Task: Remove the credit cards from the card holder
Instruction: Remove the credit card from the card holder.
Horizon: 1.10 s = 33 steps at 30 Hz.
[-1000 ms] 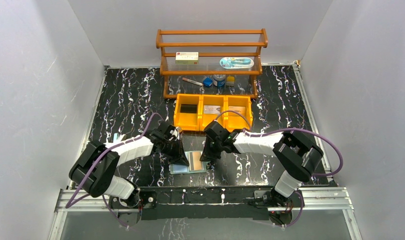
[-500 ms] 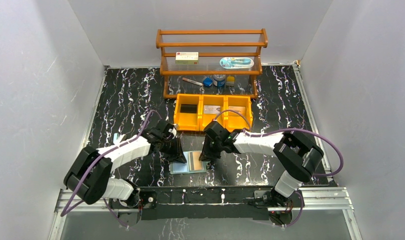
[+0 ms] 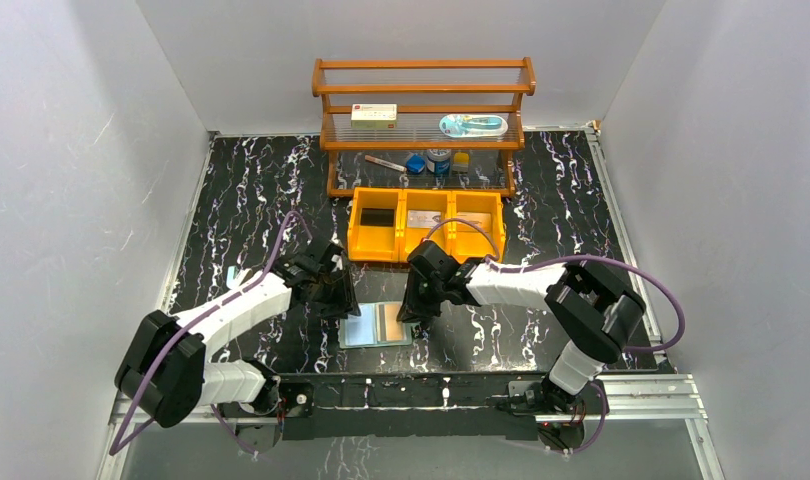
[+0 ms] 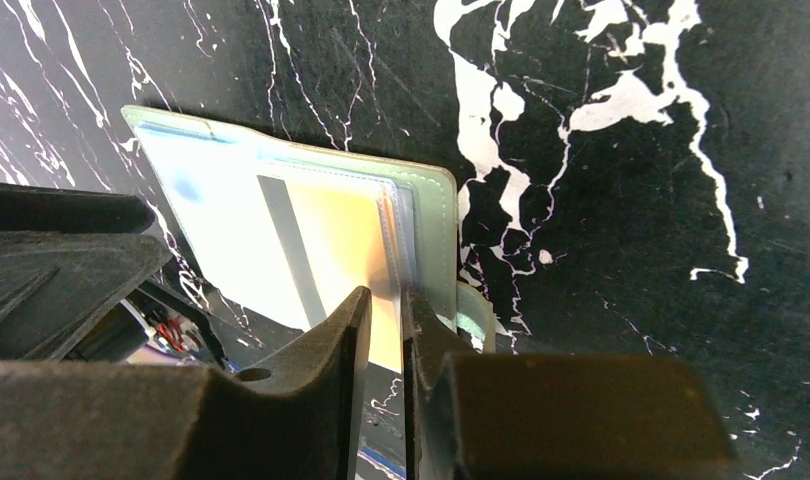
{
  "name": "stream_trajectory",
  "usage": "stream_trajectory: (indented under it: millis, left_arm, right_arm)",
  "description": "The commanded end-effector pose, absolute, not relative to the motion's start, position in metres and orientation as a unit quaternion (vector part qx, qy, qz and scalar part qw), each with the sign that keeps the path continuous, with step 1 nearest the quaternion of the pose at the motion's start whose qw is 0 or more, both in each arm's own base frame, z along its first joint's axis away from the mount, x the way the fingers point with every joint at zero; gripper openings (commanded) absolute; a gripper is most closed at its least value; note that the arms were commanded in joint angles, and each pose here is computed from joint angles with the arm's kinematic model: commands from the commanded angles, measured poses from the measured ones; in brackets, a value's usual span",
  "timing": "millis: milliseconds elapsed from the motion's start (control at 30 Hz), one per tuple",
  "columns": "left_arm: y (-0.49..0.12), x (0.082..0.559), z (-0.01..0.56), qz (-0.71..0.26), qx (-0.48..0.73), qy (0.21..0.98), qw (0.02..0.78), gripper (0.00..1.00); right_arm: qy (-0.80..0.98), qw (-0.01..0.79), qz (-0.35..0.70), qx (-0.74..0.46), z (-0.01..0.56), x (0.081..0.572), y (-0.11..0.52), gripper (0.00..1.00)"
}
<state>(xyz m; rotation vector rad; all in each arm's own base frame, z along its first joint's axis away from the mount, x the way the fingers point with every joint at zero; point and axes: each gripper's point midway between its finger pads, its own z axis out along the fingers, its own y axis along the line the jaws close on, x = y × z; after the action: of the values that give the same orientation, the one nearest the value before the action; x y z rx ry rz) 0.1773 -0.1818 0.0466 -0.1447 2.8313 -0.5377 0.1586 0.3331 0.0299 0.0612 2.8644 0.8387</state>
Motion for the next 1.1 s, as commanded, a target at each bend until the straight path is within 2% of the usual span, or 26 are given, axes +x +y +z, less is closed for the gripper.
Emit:
stream_trajectory:
  millis: [0,267,767,1067]
  left_arm:
    - [-0.165,0.160,0.036,-0.154,-0.055,0.980,0.111,0.35]
    - [-0.185,0.142,0.027,-0.224,-0.047,0.971,0.075,0.29]
    - [-0.187,0.146,0.030,-0.227,-0.044,0.969,0.081,0.26]
    - [-0.186,0.151,0.035,-0.222,-0.044,0.970,0.092,0.26]
  right_arm:
    - [0.943,0.095,0.320,0.002,0.049,0.169,0.353,0.25]
    - [0.926,0.084,0.368,-0.012,0.066,0.167,0.372,0.26]
    - [0.910,0.115,0.397,-0.018,0.096,0.174,0.377,0.26]
    - [0.896,0.099,0.432,-0.034,0.107,0.170,0.391,0.26]
